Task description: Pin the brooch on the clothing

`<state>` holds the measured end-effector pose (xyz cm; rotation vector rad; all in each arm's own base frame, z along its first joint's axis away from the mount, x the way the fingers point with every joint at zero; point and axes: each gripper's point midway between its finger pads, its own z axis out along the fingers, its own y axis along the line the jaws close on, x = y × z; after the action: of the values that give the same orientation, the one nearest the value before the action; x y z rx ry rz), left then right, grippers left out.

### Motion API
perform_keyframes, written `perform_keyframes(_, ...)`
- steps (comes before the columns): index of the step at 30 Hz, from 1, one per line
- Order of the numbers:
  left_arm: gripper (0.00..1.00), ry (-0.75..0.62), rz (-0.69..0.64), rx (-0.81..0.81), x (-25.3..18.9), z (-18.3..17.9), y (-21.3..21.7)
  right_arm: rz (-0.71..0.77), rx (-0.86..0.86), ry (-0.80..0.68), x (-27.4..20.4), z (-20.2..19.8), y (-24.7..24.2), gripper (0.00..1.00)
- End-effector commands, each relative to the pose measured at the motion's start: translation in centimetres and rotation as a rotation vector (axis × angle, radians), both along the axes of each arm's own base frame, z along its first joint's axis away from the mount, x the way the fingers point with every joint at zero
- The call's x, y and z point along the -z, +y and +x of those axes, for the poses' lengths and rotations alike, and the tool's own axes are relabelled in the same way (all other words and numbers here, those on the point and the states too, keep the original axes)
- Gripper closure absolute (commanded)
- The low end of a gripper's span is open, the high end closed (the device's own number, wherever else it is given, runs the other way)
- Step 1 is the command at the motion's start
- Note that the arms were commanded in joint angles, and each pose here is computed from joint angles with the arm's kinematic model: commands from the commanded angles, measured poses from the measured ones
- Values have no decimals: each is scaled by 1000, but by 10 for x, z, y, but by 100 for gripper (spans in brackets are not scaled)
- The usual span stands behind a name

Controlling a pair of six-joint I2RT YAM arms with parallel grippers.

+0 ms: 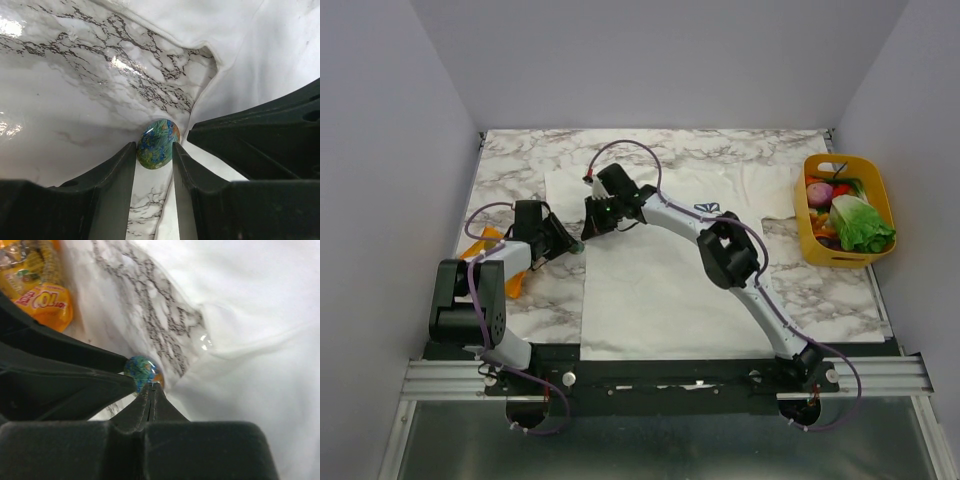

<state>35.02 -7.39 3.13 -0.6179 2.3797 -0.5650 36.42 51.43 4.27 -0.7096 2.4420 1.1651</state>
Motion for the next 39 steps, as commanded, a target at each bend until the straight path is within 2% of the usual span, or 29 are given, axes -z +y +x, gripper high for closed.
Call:
perform_keyframes(1,56,72,44,-7,22,-13,9,-87,70,16,12,6,-11,99)
perform_keyframes(8,59,74,38,-5,23,-13,7,-149,78,68,20,-4,-19,99)
perform_keyframes(21,62,55,26,27,17,-11,3,-153,43,149,33,-25,-1,99)
perform_keyframes(34,64,-95,-76,78,-26,-3,-16,-137,35,160,28,-28,0,99)
perform_keyframes(39,65,-83,-89,89,-27,-4,-19,-106,24,168,21,-32,3,99)
